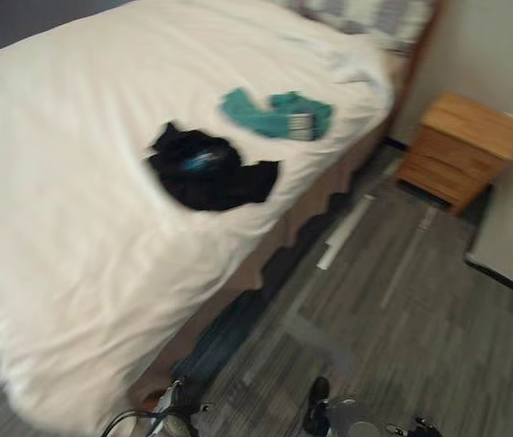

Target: Tidy up the quilt and then pick up the clothes from the bed and put them into the laundry hamper.

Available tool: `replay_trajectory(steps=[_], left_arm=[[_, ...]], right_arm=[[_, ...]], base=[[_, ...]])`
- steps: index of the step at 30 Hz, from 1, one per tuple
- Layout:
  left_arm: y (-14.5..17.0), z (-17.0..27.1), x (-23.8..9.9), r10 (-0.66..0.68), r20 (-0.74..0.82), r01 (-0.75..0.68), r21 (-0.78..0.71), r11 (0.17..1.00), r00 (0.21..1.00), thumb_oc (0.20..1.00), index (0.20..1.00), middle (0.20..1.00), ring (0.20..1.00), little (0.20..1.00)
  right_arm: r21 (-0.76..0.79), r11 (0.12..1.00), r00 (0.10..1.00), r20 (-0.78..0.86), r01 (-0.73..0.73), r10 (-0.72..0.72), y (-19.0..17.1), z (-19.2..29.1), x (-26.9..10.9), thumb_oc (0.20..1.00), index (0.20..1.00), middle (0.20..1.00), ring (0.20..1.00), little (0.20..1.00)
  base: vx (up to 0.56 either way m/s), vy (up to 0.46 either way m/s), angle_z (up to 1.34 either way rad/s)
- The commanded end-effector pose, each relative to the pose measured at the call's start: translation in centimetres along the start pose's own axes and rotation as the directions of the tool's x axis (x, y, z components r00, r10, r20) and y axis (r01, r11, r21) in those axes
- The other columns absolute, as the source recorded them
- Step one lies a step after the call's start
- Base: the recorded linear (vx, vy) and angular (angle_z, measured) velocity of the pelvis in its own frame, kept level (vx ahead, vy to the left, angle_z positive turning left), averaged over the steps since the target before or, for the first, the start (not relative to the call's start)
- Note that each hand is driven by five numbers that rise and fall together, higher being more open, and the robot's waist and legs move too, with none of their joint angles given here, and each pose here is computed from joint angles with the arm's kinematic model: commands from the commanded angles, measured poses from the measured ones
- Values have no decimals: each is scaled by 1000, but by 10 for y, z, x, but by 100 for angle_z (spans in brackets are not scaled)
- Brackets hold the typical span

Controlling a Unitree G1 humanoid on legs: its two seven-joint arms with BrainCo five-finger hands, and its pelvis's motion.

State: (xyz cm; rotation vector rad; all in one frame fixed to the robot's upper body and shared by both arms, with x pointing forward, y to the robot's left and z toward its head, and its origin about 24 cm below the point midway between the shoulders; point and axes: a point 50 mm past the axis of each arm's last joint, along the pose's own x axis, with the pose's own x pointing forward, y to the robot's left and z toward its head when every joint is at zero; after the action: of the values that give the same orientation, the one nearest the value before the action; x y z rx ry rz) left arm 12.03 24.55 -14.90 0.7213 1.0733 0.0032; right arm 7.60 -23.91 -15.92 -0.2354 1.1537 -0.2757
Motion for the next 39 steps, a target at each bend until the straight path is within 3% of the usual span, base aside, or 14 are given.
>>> replay_trajectory(steps=[1,11,16,25,30,35,39], left_arm=[[23,30,7,113,82,-107,-82,991,990,1000,1000,1000,1000,1000],[10,16,3,83,40,-79,-103,992,996,1000,1000,1000,1000,1000],[20,17,5,103,36,-100,-71,992,994,1000,1000,1000,1000,1000],[30,35,9,96,128,-108,95,990,987,1000,1000,1000,1000,1000],[15,17,5,65,66,-67,24,997,996,1000,1000,1000,1000,1000],[15,35,5,92,108,-87,-56,995,990,1000,1000,1000,1000,1000],[11,40,4,75,138,-71,-29,997,988,1000,1000,1000,1000,1000]], right_arm=[[-107,994,992,122,25,-12,-10,42,8,1000,1000,1000,1000,1000],[-155,988,986,162,2,23,-2,45,5,1000,1000,1000,1000,1000],[-144,990,980,196,8,20,2,55,4,1000,1000,1000,1000,1000],[-114,993,975,224,36,-10,-6,67,6,1000,1000,1000,1000,1000],[-134,990,986,167,34,-11,-12,54,7,1000,1000,1000,1000,1000],[-145,987,978,206,68,-38,-22,72,10,1000,1000,1000,1000,1000],[-177,980,977,206,94,-56,-28,67,9,1000,1000,1000,1000,1000]], base=[[137,-11,-163],[511,88,-122],[545,77,-53],[646,-107,32],[523,-298,18],[437,-212,12],[641,77,-3]])
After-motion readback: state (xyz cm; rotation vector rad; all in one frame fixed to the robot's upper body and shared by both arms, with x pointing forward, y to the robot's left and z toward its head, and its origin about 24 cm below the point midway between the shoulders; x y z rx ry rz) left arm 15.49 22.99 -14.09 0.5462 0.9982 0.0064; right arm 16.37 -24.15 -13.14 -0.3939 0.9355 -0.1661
